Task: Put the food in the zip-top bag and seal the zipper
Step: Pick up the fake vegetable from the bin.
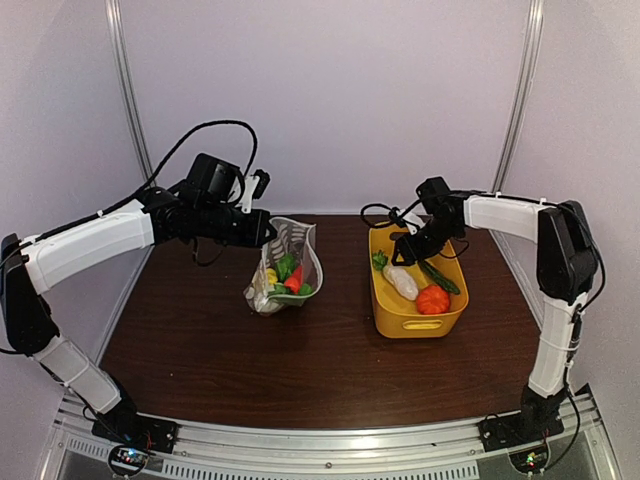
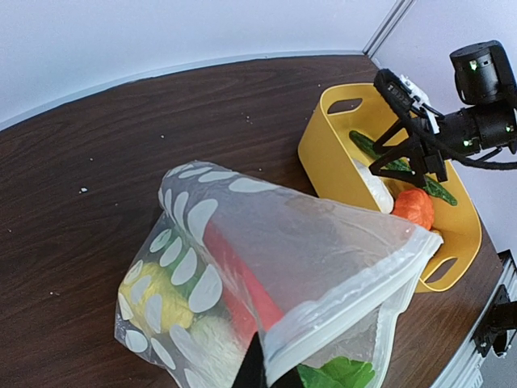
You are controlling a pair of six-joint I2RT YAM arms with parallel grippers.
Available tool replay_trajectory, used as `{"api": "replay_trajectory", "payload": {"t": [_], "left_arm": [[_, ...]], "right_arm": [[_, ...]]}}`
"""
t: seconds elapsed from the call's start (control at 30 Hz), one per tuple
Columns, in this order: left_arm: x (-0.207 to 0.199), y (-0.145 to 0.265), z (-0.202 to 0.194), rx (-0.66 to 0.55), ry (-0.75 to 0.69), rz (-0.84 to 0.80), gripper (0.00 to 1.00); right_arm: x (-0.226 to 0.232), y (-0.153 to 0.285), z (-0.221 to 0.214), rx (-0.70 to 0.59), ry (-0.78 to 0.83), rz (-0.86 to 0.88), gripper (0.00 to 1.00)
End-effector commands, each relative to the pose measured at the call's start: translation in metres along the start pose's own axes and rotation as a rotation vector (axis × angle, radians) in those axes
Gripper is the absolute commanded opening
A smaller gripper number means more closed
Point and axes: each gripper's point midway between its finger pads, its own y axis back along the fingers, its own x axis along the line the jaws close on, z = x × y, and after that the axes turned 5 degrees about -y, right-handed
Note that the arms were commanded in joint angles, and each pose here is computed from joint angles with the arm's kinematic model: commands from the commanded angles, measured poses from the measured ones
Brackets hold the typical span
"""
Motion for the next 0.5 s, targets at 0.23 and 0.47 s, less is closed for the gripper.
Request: {"api": "replay_trajectory", "payload": {"t": [0.23, 0.47], "left_arm": [[-0.004, 0.004, 0.012, -0.038, 0.01, -0.019, 0.0], [-0.004, 0.006, 0.014, -0.046, 0.005, -0.02, 0.0]], "right_arm": [[-0.013, -0.04, -0.022, 0.067, 0.033, -0.081, 0.57], [-0.002, -0.046, -0.027, 0.085, 0.043, -0.054, 0.59]]}}
